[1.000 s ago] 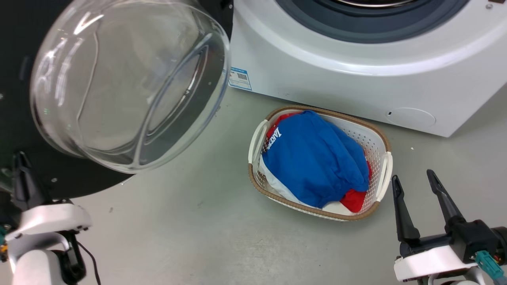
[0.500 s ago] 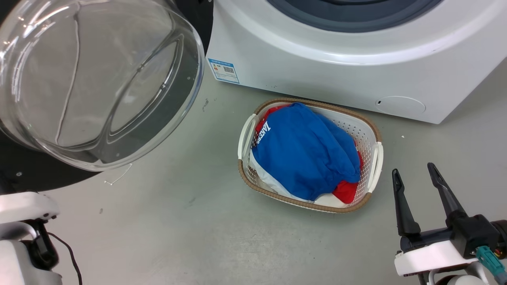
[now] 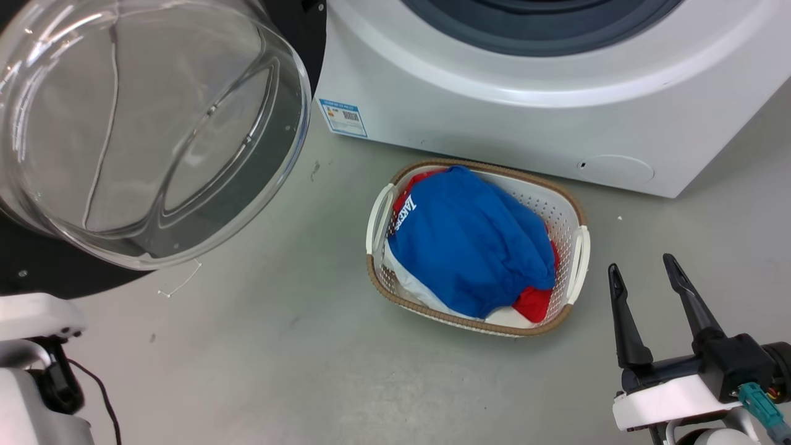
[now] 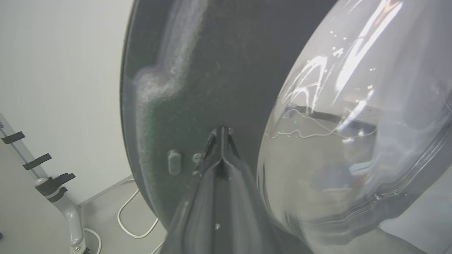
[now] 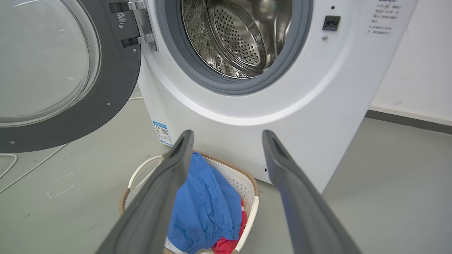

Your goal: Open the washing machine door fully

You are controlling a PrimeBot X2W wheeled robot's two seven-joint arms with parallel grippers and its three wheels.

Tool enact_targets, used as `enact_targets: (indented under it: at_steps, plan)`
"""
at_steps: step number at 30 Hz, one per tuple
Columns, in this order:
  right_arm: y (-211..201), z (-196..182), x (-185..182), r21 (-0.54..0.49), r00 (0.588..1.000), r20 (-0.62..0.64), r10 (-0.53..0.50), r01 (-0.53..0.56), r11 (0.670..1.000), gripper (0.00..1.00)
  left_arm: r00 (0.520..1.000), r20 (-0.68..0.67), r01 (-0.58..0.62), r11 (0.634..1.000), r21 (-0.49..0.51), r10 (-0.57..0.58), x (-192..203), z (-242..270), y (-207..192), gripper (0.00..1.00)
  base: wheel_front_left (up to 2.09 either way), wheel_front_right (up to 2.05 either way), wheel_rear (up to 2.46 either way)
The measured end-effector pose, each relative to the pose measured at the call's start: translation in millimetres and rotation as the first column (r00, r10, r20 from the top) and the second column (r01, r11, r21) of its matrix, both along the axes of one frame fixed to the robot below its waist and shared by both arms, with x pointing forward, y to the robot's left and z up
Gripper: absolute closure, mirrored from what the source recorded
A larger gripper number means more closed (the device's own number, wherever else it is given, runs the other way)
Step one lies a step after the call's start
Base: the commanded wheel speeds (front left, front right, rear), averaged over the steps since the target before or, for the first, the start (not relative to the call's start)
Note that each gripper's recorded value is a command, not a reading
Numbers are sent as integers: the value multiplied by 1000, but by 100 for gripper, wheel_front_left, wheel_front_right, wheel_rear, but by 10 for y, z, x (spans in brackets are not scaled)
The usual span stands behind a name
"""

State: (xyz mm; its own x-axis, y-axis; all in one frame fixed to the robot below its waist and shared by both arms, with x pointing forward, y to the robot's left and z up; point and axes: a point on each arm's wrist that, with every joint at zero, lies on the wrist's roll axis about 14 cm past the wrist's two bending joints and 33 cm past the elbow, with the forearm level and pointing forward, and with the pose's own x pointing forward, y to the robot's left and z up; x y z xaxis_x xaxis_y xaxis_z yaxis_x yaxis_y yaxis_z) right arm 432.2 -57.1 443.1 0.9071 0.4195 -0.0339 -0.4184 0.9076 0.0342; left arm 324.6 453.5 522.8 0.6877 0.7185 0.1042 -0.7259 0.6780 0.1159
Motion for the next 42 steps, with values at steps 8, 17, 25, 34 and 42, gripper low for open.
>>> enact_targets:
  at_steps: [8,17,25,34,42]
  plan:
    - [-144,381,-170,33,996,72,-47,45,998,0,995,-8,97,995,4,-97,-174,-1,-295,100,0,0,0]
    - [-340,716,-417,76,985,138,-102,92,993,0,975,55,213,975,60,-216,-279,244,-641,100,0,0,0]
    - [-553,973,-579,97,965,204,-162,145,985,0,919,82,378,921,98,-386,-198,358,-1163,100,0,0,0]
    - [-865,1122,-712,132,937,238,-255,229,964,0,811,118,570,819,68,-574,40,333,-1914,100,0,0,0]
    - [-1085,1124,-855,148,918,232,-321,293,945,0,723,124,685,728,0,-680,189,172,-2435,100,0,0,0]
